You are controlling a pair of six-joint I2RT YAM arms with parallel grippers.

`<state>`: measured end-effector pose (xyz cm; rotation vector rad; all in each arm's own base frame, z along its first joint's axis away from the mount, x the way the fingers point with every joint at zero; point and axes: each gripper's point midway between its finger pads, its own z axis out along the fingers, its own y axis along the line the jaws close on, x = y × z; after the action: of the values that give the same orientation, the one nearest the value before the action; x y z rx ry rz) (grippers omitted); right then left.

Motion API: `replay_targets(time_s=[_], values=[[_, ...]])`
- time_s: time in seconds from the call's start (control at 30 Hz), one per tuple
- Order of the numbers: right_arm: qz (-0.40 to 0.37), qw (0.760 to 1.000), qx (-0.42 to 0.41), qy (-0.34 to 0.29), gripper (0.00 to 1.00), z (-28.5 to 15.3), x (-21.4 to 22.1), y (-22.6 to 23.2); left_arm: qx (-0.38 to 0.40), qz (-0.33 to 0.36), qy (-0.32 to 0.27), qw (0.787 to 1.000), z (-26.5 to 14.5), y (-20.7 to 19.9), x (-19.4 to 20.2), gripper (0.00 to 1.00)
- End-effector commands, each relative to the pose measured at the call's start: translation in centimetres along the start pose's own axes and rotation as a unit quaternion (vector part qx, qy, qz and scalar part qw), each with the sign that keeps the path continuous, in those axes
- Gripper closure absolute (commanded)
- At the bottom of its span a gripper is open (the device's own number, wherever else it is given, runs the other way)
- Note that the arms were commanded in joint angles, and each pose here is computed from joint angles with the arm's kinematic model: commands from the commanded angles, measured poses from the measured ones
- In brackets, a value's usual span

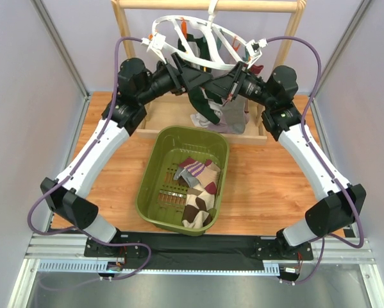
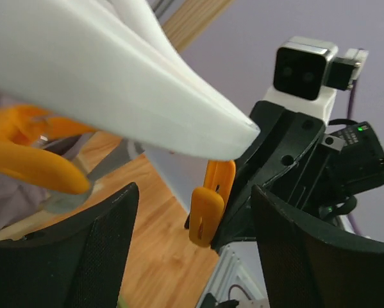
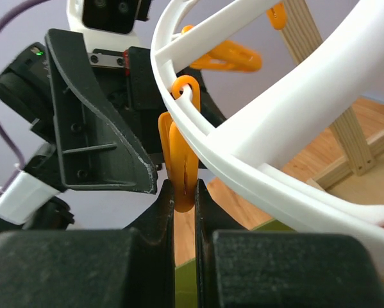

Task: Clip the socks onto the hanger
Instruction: Open the clamp at the hanger.

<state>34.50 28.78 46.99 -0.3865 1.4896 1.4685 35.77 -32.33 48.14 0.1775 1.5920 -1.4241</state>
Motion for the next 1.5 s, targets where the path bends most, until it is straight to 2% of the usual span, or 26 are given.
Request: replay_targets(time_s=[0.0,0.17,0.23,0.27,0.33,0.4,0.6,0.77,1.1,1.2,1.33,1.47], values=[[-0.061,0.998,0.026,-0.003,1.0,-0.4,-0.8,0.1,-0.074,0.049,-0.014,0.996,-3.5,-0.4,-1.2,0.22],[-0.11,0.99,0.083,0.008,1.0,-1.0,-0.7,-1.7,-0.152,0.071,-0.018,0.986,-5.3,1.3,-1.2,0.29],[-0.133,0.986,0.099,0.008,1.0,-1.1,-0.9,-1.8,-0.166,0.101,-0.026,0.981,-5.4,-0.1,-1.5,0.3],[-0.138,0.983,0.118,0.004,1.0,-1.4,-1.0,-2.2,-0.206,0.113,-0.035,0.971,-5.8,0.6,-1.8,0.31],[-0.175,0.976,0.131,0.007,1.0,-1.3,-0.9,-2.1,-0.211,0.139,-0.04,0.967,-5.1,-1.2,-1.8,0.33],[-0.202,0.967,0.154,0.012,1.0,-1.4,-0.7,-2.1,-0.245,0.153,-0.048,0.956,-4.7,-1.0,-2.0,0.33],[-0.227,0.958,0.175,0.005,1.0,-1.8,-0.6,-1.8,-0.279,0.149,-0.052,0.947,-3.1,-1.0,-1.2,0.3],[-0.236,0.955,0.18,-0.009,1.0,-2.3,-0.9,-1.6,-0.32,0.154,-0.059,0.933,-3.2,-0.4,-1.0,0.33],[-0.242,0.953,0.181,-0.006,1.0,-2.4,-0.9,-1.6,-0.328,0.142,-0.075,0.931,-1.8,0.5,-0.8,0.32],[-0.243,0.953,0.179,-0.004,1.0,-2.3,-0.7,-1.5,-0.316,0.146,-0.083,0.934,-1.4,0.0,-1.2,0.33],[-0.244,0.952,0.182,-0.004,1.0,-2.3,-0.8,-1.6,-0.285,0.145,-0.088,0.943,-1.1,-0.6,-0.8,0.4],[-0.244,0.953,0.181,-0.004,1.0,-2.3,-0.8,-1.6,-0.278,0.138,-0.098,0.946,-2.1,-1.3,-1.1,0.38]])
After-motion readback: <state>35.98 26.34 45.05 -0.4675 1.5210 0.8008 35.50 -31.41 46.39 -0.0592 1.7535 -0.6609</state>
